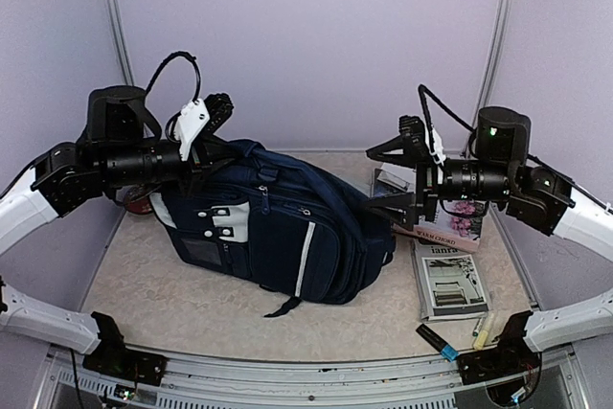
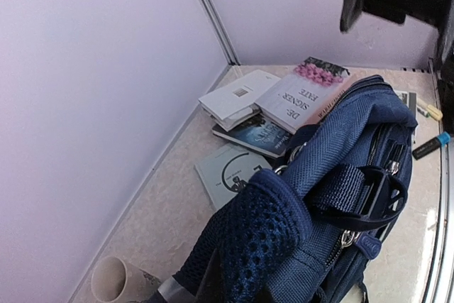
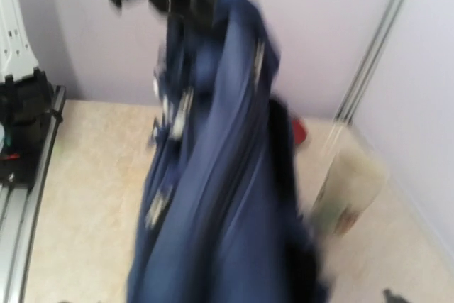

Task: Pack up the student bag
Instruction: Pass from the right arm to the left, then pass from the left arm to the right

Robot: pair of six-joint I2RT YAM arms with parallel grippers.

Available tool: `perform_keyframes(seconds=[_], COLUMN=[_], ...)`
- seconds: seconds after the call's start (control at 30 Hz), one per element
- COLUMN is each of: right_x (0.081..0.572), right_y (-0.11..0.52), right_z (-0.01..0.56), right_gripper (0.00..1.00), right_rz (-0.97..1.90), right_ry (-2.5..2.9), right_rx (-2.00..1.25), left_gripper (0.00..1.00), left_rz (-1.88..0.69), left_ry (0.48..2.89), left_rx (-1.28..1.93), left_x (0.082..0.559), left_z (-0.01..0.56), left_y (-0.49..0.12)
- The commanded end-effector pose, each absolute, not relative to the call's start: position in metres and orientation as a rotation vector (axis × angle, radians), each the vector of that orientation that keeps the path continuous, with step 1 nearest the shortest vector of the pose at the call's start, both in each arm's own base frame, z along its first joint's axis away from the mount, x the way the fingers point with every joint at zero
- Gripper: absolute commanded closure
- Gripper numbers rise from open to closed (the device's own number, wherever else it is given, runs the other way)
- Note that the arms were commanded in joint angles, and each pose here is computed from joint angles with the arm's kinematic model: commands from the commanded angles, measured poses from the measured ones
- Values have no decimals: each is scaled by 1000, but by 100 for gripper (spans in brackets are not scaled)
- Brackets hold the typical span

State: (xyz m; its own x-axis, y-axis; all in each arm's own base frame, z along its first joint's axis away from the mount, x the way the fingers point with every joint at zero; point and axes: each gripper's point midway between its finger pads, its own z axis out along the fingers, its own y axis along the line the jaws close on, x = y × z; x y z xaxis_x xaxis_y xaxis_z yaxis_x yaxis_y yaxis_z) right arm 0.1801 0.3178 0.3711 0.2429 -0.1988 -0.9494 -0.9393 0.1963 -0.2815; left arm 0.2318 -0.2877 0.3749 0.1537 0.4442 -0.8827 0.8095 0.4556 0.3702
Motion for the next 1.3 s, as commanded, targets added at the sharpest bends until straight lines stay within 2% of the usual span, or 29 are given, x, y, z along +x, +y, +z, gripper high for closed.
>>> perform_keyframes(seconds=[0.0, 0.17, 0.33, 0.67, 0.7, 0.73, 0.83, 0.9, 0.93, 1.13, 1.27], right_x=[186, 181, 194, 216, 217, 217, 221, 227, 232, 263, 277], right_y=[308, 297, 271, 275, 279, 282, 292, 297, 299, 305, 301], right_z=[336, 296, 285, 248, 251, 253, 256, 261, 266, 325, 365], right_gripper=[5, 5, 6, 15, 19, 29, 71, 95, 100, 100, 100], right_rz=[812, 831, 838, 996, 1017, 1036, 1086, 1084, 1070, 943, 823], right_ry=[1359, 1441, 1459, 1553, 1537, 1523, 1505, 1501, 1503, 1414, 1326], right_rx=[-1185, -1183, -1112, -1070, -1077, -1084, -1112, -1122, -1117, -1071, -1036], left_gripper=[100, 100, 100, 100, 100, 100, 100, 100, 100, 100, 100], left_rz=[-477, -471, -478, -492, -493, -495, -514, -539, -556, -758, -747], left_ry=[1192, 1199, 1192, 1181, 1184, 1185, 1175, 1147, 1131, 1028, 1081], left_rx=[881, 859, 851, 858, 858, 859, 872, 895, 912, 1183, 1303], left_x=[224, 223, 220, 220, 221, 222, 220, 213, 208, 155, 127], left_z=[479, 479, 479, 476, 475, 473, 469, 468, 468, 435, 388], left_y=[-266, -255, -250, -251, -251, -252, -254, -255, -257, -282, -292])
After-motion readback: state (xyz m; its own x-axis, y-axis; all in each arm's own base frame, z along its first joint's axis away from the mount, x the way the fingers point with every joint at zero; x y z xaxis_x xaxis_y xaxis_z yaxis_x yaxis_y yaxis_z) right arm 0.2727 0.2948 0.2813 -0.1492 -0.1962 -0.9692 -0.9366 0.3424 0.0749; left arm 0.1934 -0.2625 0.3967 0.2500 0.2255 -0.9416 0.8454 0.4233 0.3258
